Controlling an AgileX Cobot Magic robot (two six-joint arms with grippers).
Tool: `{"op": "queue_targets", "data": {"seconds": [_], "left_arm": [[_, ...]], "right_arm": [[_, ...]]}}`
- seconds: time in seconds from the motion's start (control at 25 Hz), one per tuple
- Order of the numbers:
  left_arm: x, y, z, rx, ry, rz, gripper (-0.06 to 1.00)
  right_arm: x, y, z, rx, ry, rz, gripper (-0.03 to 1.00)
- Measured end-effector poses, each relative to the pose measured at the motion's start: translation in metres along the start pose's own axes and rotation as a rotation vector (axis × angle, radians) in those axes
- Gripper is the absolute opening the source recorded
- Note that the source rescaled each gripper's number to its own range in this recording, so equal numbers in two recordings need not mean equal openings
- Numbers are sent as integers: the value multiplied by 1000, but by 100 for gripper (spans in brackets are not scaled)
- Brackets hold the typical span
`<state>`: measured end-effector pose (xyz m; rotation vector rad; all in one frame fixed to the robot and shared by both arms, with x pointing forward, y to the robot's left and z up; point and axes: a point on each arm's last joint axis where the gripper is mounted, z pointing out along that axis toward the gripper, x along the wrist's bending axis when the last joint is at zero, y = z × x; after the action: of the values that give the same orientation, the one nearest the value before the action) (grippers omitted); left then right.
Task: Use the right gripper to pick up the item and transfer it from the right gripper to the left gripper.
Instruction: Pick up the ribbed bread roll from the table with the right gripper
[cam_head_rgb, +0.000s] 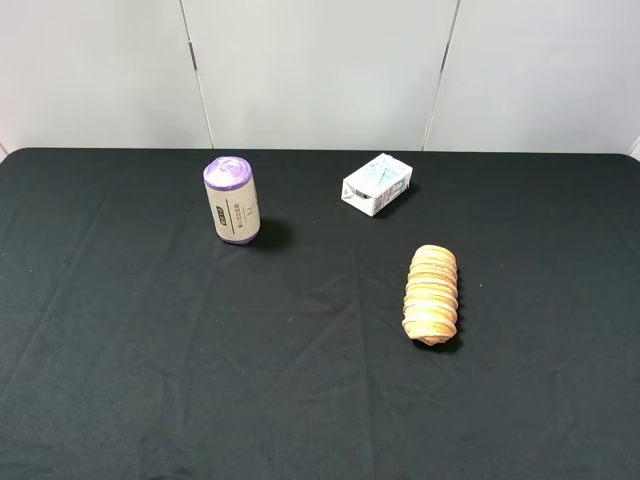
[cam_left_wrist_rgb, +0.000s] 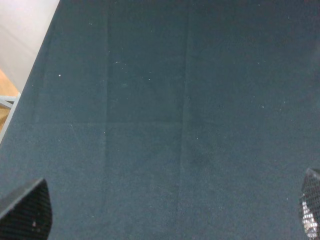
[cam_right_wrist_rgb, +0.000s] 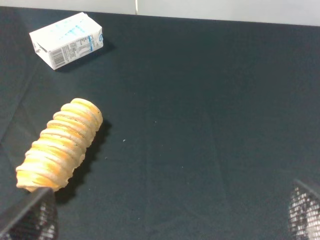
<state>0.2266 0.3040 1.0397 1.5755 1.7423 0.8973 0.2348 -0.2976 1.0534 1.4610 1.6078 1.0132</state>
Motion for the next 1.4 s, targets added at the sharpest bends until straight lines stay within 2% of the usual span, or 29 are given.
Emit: {"op": "queue_targets", "data": {"seconds": [1.16,1.4], "left_arm": [[0,0,0,0,0,0,99],[0,0,0,0,0,0,99]], "right_arm": [[0,1,-1,-2,0,1,100],[0,31,8,85,7,28,100]]}}
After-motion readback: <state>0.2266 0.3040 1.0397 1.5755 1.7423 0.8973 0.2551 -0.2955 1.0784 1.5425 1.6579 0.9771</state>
